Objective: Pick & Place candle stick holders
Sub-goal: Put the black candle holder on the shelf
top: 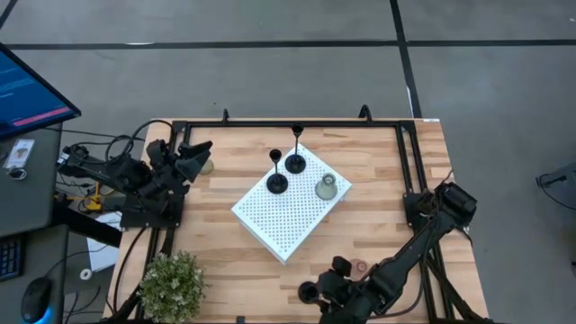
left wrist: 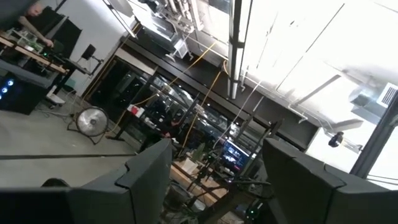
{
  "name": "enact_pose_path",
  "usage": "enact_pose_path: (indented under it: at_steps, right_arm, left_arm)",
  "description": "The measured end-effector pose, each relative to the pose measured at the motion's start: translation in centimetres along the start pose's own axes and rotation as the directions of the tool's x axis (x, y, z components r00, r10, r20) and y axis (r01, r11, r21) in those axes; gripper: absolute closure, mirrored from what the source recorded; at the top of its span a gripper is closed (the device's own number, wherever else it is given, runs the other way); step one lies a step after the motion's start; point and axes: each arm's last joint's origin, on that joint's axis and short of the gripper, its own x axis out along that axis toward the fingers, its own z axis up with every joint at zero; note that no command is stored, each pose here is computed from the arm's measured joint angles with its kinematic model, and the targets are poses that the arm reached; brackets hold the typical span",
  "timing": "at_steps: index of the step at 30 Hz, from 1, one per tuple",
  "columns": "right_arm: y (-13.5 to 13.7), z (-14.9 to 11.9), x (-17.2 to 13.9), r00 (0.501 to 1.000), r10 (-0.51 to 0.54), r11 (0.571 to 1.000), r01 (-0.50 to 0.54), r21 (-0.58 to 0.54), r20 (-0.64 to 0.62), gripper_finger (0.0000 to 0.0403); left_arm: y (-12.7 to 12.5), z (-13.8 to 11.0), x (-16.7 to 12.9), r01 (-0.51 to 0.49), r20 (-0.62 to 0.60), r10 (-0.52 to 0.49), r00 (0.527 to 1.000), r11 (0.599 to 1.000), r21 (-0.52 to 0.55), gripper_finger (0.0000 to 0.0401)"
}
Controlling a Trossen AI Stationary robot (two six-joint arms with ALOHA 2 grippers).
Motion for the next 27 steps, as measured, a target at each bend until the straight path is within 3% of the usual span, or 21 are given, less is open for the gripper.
enact_pose_path:
  at_steps: [17,21,27]
  right_arm:
    - [-0.3,0.4,2.4,1.000,-0.020,1.000,0.020,-0.019,0.017,0.0193]
    - [-0.3,0.5,2.3,1.000,-0.020,1.000,0.020,-0.017,0.019,0.0230]
    - [-0.3,0.4,2.3,1.000,-0.018,1.000,0.018,-0.012,0.020,0.0330]
  left_arm:
    - [0.0,0.0,0.0,0.001,0.002,-0.001,1.000,1.000,-0.002,0.0148]
    - [0.0,0.0,0.0,0.001,0.002,-0.001,1.000,1.000,-0.002,0.0148]
    - [0.0,0.0,0.0,0.001,0.002,-0.001,1.000,1.000,-0.002,0.0148]
